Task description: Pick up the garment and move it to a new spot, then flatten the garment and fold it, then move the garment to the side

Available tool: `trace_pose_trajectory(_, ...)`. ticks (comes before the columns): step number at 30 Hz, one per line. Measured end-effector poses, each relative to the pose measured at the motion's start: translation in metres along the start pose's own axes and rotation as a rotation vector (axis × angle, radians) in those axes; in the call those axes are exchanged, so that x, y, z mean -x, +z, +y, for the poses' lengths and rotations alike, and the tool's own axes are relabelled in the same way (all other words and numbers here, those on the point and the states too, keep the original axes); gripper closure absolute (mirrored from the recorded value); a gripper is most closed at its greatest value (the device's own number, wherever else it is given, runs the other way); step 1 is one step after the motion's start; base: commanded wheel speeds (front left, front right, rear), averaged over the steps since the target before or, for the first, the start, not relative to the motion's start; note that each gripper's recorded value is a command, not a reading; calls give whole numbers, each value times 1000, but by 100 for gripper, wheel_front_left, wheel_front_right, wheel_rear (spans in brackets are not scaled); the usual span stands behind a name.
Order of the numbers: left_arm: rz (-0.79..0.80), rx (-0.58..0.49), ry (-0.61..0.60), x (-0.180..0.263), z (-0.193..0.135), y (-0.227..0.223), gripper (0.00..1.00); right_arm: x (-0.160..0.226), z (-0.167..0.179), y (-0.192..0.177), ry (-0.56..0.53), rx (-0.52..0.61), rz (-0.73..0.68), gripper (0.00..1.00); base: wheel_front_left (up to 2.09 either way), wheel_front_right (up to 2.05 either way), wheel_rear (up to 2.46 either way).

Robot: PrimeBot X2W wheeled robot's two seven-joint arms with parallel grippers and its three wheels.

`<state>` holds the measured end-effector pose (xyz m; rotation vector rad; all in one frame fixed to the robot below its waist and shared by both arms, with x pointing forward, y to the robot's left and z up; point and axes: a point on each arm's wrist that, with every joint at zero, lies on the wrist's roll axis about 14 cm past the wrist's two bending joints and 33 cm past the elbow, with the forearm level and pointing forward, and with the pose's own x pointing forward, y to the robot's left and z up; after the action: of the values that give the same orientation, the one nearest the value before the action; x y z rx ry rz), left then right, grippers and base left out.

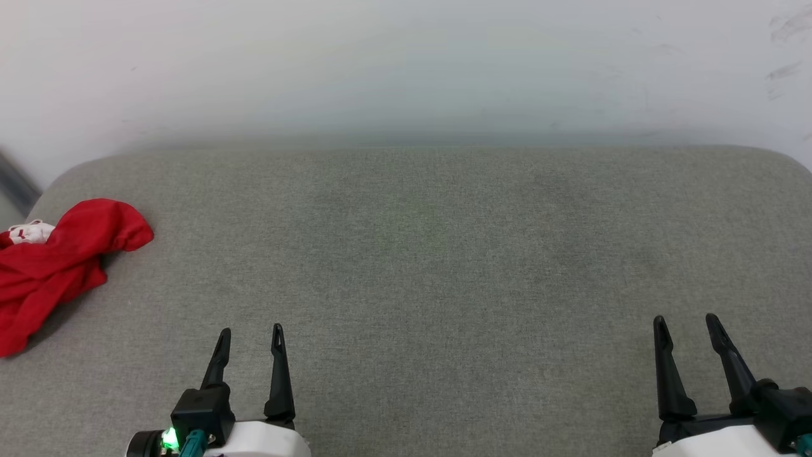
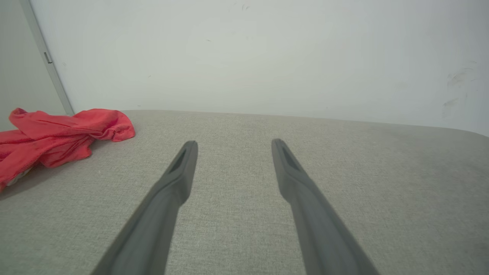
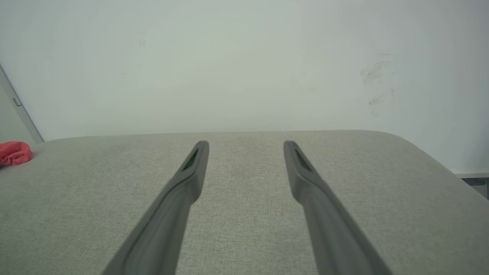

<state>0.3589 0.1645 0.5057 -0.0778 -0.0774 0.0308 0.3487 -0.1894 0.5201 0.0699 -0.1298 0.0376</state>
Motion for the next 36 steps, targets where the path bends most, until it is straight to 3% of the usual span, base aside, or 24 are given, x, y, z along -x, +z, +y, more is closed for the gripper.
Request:
trace_pose_trajectory(22, 10, 15, 32, 3, 10, -3, 0, -3, 8, -3, 21, -30, 5, 0, 0, 0, 0)
trace_pose_trajectory(36, -15, -6, 196, 22, 62, 7, 0, -26, 55, -6, 167, -43, 6, 0, 0, 0, 0)
